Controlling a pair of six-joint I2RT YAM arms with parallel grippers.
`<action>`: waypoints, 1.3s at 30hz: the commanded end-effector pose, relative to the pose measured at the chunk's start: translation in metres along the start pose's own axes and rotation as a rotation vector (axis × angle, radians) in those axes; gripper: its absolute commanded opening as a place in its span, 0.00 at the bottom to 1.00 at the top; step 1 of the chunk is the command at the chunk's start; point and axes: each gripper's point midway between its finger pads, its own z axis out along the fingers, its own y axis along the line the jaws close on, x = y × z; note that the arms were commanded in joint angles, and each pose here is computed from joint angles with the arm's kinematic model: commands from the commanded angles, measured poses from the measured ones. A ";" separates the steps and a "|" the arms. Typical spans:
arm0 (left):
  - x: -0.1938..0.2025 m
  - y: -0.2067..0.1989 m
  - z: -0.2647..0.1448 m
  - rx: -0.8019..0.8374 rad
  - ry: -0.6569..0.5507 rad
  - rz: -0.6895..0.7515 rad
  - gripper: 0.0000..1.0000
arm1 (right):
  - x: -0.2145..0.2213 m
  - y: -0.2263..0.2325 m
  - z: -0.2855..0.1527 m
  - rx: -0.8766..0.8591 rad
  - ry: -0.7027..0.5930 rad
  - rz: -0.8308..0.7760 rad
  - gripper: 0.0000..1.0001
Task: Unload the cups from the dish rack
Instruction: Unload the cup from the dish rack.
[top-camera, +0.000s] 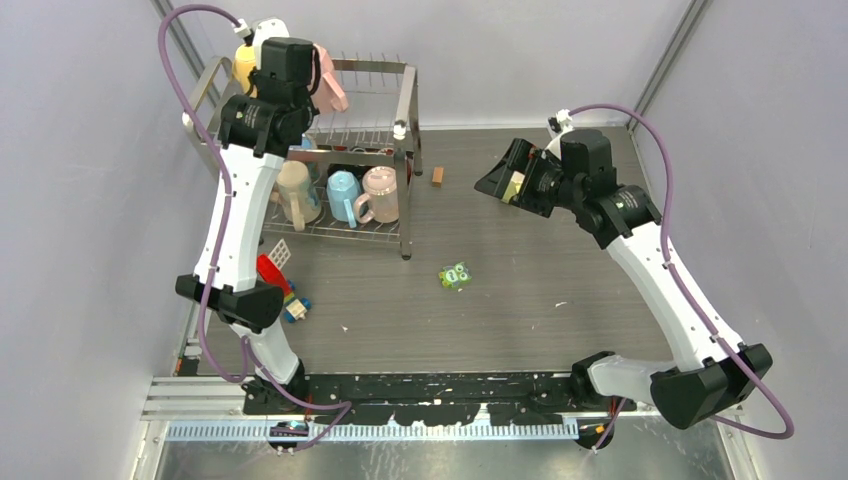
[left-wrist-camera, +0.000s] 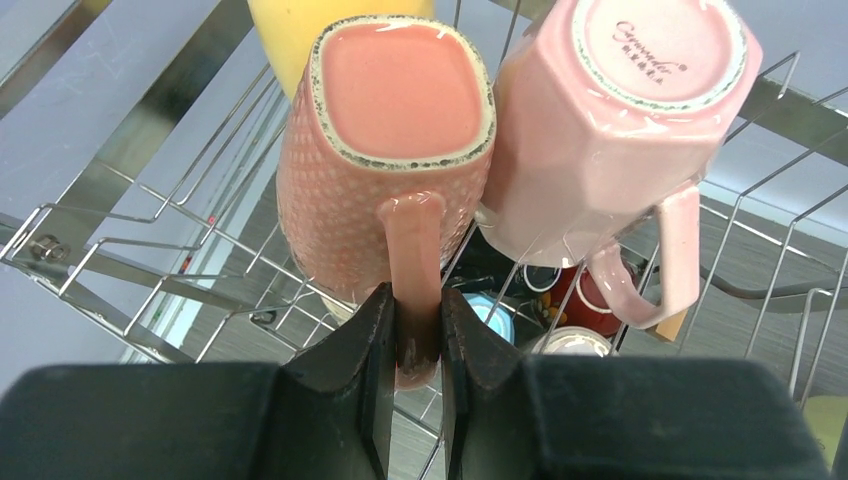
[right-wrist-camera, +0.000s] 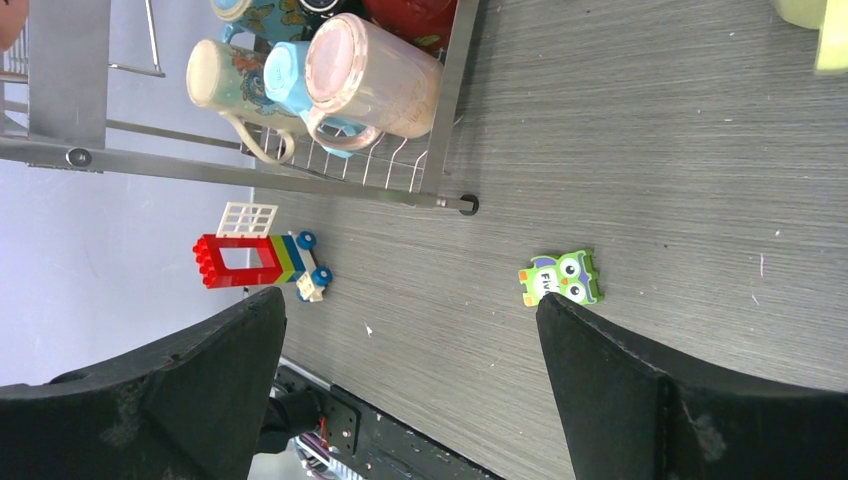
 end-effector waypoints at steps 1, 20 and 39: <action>-0.058 0.013 -0.031 0.016 -0.189 -0.101 0.00 | -0.013 0.018 -0.004 -0.052 -0.034 -0.028 1.00; -0.075 0.013 -0.051 0.098 -0.237 -0.193 0.00 | -0.010 0.019 0.001 -0.048 -0.030 -0.028 1.00; -0.090 0.012 -0.080 0.224 -0.277 -0.315 0.00 | -0.006 0.030 0.011 -0.069 -0.019 -0.035 1.00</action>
